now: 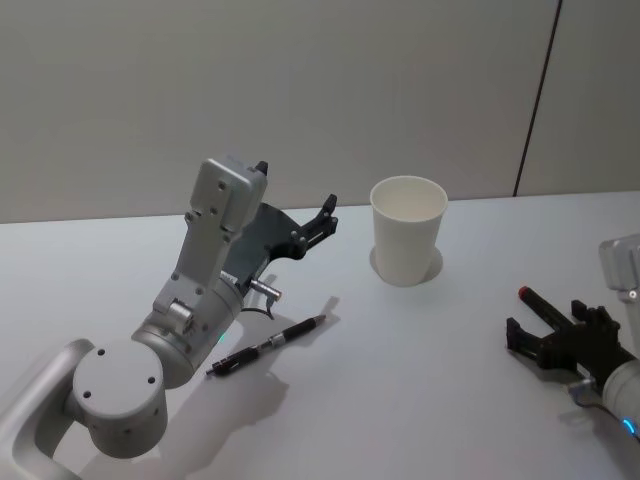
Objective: Place the pen into the pen holder.
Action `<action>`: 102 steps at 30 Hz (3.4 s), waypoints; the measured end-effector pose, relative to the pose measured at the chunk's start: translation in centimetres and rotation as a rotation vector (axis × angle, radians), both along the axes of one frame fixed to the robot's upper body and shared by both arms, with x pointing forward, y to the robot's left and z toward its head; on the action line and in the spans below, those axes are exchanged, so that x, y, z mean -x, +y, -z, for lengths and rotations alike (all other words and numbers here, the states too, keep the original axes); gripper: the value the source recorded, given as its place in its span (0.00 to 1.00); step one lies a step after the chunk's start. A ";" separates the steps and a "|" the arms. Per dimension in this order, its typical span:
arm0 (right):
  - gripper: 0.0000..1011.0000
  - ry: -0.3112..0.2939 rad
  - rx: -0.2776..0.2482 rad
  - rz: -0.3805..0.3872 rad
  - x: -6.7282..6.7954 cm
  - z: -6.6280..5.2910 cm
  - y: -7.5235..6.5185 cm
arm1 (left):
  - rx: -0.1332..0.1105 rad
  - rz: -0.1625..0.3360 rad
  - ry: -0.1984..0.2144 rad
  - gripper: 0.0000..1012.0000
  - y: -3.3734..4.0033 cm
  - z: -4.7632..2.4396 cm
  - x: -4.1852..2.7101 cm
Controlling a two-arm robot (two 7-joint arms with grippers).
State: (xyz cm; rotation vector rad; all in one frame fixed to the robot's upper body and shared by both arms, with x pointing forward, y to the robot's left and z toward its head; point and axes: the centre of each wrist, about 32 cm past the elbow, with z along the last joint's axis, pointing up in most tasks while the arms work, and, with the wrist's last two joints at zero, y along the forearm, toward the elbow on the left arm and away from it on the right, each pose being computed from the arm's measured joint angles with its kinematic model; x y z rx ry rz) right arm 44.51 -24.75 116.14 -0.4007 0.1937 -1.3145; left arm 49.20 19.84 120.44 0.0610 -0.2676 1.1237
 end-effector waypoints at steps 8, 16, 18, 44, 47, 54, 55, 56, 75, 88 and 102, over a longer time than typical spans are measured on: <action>0.99 0.009 0.009 0.022 0.1 0.0 -0.1 | 0.000 0.000 0.000 0.99 0.00 0.00 0.00; 0.99 0.008 0.017 0.045 0.1 0.0 -0.2 | 0.000 0.000 0.000 0.99 0.00 0.00 0.00; 0.99 0.003 0.019 0.050 0.2 0.0 -0.2 | 0.000 0.000 0.000 0.99 0.00 0.00 0.00; 0.98 -0.026 0.016 0.057 0.1 0.3 -0.3 | 0.000 0.000 0.000 0.99 0.00 0.00 0.00; 0.97 -0.026 0.016 0.056 0.1 0.3 -0.3 | 0.000 0.000 0.000 0.99 0.00 0.00 0.00; 0.93 -0.028 0.015 0.055 0.1 0.3 -0.2 | 0.000 0.000 0.000 0.99 0.00 0.00 0.00; 0.93 -0.028 0.015 0.054 0.1 0.3 -0.2 | 0.000 0.000 0.000 0.99 0.00 0.00 0.00; 0.91 -0.028 0.015 0.054 0.1 0.3 -0.2 | 0.000 0.000 0.000 0.99 0.00 0.00 0.00; 0.94 -0.029 0.015 0.053 0.1 0.3 -0.2 | 0.000 0.000 0.000 0.99 0.00 0.00 0.00; 0.85 -0.030 0.014 0.052 0.1 0.3 -0.2 | 0.000 0.000 0.000 0.99 0.00 0.00 0.00; 0.77 -0.033 0.007 0.049 0.1 0.3 -0.2 | 0.000 0.000 0.000 0.99 0.00 0.00 0.00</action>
